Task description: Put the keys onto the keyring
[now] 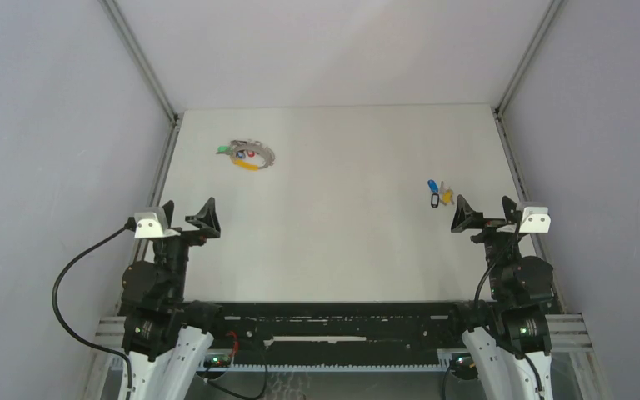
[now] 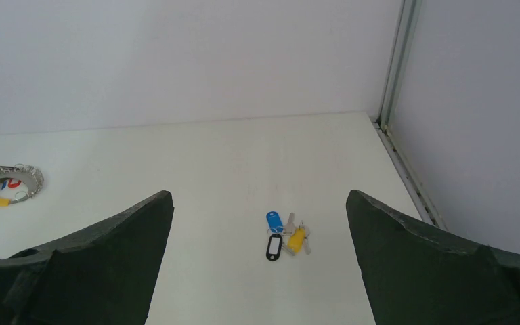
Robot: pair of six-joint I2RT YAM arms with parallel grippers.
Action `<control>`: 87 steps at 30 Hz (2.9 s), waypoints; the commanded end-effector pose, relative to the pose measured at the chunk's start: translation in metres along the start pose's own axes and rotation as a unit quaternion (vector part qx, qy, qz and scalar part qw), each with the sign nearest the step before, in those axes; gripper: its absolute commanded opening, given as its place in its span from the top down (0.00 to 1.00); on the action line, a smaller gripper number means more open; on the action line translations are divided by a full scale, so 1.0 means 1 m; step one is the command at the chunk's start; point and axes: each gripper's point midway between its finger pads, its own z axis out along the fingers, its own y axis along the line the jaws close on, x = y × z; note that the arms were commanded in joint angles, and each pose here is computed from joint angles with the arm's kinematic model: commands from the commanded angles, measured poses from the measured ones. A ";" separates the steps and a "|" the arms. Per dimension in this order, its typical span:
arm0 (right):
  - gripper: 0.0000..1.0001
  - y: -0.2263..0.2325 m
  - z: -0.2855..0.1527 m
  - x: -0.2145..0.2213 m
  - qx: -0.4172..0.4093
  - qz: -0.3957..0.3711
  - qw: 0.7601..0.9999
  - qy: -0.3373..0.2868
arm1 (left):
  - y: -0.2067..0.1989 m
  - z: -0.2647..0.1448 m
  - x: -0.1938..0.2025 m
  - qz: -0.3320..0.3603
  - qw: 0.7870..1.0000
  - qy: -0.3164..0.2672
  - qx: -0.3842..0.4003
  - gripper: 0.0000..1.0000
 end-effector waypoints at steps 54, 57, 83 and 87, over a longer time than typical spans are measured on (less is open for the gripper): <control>0.00 0.009 -0.005 -0.006 -0.027 -0.015 0.999 -0.026 | -0.014 0.304 0.234 -0.283 0.895 0.289 -0.188 0.11; 0.00 0.008 -0.004 -0.005 -0.025 -0.016 0.999 -0.024 | -0.017 0.314 0.256 -0.297 0.883 0.315 -0.184 0.14; 0.00 0.011 -0.008 -0.009 -0.033 -0.013 0.999 -0.036 | -0.083 0.231 0.344 -0.319 0.809 0.485 -0.096 0.31; 0.00 0.013 -0.010 -0.012 -0.041 -0.010 0.998 -0.041 | -0.109 0.181 0.343 -0.290 0.799 0.523 -0.059 0.35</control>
